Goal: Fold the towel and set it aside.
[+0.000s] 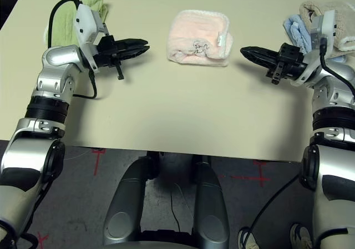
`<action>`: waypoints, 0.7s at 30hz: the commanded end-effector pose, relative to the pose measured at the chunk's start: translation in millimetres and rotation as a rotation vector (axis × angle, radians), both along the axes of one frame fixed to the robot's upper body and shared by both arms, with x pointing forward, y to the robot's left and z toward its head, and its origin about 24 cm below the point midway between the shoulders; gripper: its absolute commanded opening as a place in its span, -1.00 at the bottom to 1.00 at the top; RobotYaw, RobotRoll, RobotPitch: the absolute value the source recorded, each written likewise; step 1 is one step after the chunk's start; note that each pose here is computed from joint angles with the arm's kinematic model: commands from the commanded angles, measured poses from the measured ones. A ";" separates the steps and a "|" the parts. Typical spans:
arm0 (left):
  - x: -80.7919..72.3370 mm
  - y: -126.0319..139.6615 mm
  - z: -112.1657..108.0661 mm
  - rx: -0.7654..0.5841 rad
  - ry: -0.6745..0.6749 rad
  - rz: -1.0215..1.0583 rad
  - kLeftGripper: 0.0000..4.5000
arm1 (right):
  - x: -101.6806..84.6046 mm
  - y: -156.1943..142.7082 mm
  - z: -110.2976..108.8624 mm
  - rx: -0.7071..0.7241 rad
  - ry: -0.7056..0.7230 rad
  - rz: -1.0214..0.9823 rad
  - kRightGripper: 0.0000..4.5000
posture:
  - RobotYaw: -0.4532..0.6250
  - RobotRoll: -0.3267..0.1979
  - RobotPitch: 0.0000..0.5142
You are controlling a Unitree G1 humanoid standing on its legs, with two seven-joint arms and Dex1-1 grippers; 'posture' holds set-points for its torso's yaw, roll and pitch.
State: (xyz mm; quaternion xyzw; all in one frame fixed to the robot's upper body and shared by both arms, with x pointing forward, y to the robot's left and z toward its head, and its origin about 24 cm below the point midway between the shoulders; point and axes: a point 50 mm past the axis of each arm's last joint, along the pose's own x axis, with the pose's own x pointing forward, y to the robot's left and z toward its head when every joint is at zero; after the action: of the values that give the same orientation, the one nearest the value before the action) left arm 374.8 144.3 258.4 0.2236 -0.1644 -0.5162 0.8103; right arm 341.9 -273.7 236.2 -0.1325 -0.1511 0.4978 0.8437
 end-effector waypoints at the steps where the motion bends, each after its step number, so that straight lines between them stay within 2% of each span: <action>1: 6.4 -13.5 8.7 -0.006 -0.023 0.001 -0.97 | 4.2 7.3 9.9 -0.006 -0.030 0.016 -1.00 | -0.13 0.25 0.48; 5: 10.8 -36.9 15.9 -0.031 -0.031 -0.032 -0.97 | 14.7 21.9 14.7 0.016 -0.049 0.014 -1.00 | -0.13 0.25 0.48; 11: 15.5 -69.5 14.6 -0.041 -0.009 -0.064 -0.97 | 30.8 48.6 0.9 -0.019 -0.020 -0.013 -1.00 | -0.11 0.25 0.51; 18: 20.9 -90.0 -2.8 -0.009 0.051 -0.028 -0.97 | 40.4 56.0 -11.5 -0.066 0.016 -0.107 -1.00 | -0.11 0.25 0.51; 21: 23.9 -94.6 -18.5 0.079 0.073 0.021 -0.97 | 44.1 54.0 -22.8 -0.123 0.054 -0.186 -1.00 | -0.13 0.25 0.52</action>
State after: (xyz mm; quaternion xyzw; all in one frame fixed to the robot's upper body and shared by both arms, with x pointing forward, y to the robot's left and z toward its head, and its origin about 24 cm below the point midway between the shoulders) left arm 398.2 55.6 249.0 0.2093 -0.1338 -0.5210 0.8166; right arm 384.9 -216.3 225.3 -0.1713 -0.1142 0.4429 0.8726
